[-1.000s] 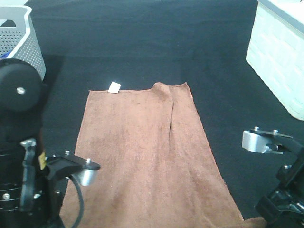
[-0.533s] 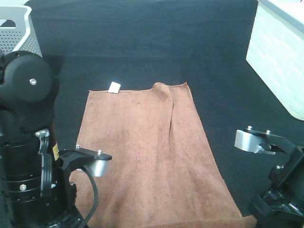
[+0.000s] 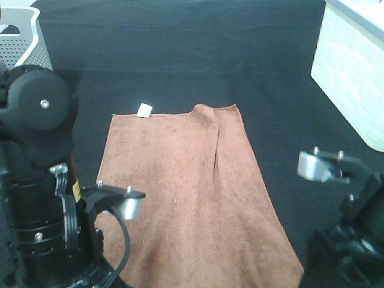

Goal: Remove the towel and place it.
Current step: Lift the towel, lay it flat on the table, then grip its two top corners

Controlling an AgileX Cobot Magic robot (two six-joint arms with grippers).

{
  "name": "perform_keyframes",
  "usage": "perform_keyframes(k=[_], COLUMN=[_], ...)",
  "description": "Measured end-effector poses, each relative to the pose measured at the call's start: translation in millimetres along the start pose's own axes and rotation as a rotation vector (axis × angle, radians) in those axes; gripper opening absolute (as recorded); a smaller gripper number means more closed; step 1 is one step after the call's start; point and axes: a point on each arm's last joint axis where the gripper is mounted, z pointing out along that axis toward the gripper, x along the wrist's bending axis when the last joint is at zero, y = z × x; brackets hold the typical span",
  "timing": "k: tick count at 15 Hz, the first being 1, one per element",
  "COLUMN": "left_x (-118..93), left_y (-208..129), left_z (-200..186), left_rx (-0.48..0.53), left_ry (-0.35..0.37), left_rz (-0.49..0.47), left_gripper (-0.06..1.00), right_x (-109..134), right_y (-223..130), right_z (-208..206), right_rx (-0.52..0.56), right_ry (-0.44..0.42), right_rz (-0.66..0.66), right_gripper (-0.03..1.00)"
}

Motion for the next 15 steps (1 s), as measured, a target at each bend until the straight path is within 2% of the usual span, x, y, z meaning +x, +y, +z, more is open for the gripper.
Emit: perform_keyframes(k=[3, 6, 8, 10, 12, 15], left_x=[11, 41, 58, 65, 72, 110], left_y=[21, 49, 60, 63, 75, 112], left_z=[-29, -75, -101, -112, -116, -125], left_rx=[-0.129, -0.289, -0.374, -0.421, -0.491, -0.528], left_ry=[0.053, 0.091, 0.116, 0.146, 0.162, 0.156], left_rz=[-0.016, -0.094, -0.124, -0.128, -0.134, -0.214], left_gripper=[0.79, 0.79, 0.79, 0.79, 0.79, 0.79], right_x=[-2, -33, -50, -53, -60, -82], right_y=[31, 53, 58, 61, 78, 132], right_z=[-36, -87, -106, -106, -102, -98], right_rx=[-0.129, -0.325, -0.432, -0.448, -0.437, -0.426], right_ry=[-0.105, -0.147, -0.176, -0.156, -0.14, -0.143], right_rz=[0.004, 0.12, 0.189, 0.243, 0.28, 0.268], right_gripper=[0.75, 0.75, 0.75, 0.75, 0.75, 0.75])
